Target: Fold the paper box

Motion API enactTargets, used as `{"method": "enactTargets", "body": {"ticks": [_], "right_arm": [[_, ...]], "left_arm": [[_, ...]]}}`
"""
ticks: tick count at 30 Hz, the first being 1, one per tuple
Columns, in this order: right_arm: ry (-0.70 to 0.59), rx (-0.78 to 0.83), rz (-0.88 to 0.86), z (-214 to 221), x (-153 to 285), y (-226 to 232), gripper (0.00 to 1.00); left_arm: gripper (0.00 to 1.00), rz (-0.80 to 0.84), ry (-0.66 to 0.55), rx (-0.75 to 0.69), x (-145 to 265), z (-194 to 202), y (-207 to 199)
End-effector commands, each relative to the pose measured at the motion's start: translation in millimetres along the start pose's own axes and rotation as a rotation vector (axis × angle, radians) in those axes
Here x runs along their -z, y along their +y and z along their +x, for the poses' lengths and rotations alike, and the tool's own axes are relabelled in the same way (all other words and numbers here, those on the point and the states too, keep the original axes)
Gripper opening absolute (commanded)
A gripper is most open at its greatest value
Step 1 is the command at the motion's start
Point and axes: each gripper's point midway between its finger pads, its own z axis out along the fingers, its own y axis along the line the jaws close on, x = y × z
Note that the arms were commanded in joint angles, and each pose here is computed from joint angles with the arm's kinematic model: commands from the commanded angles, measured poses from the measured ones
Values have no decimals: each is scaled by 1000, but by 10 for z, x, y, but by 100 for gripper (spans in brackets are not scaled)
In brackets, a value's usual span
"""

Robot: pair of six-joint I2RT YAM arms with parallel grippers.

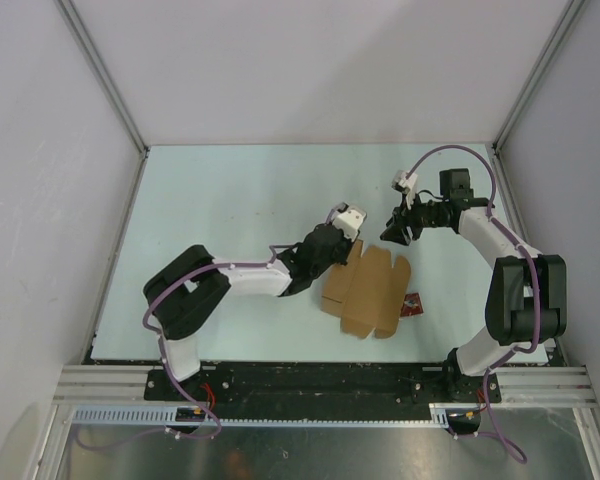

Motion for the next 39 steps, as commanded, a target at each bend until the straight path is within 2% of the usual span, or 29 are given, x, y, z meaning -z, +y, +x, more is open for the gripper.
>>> {"method": "enactTargets", "body": {"ticks": [1,7,12,17,20,24,30,39], "right_arm": [[-49,44,8,-248,102,7,54],[-40,18,38,-255,155,-13,59],[-26,-119,90,-161,211,-125,68],[28,-272,135,126,333,-235,72],[53,-383,121,311,368,-222,74],[85,-500,121,511,431,-220,77],[152,-625,75,798,419,-118,81],[216,-788,12,1122,378,-1,82]], "left_arm": [[27,4,24,-40,212,-14,24],[28,9,-40,-22,401,-299,65],[28,-18,-87,-9,597,-466,157],[29,-23,-103,9,808,-460,225],[30,45,-122,19,888,-508,114],[30,57,-125,4,905,-523,62],[29,47,-114,3,887,-468,74],[29,29,-111,8,921,-411,117]]}}
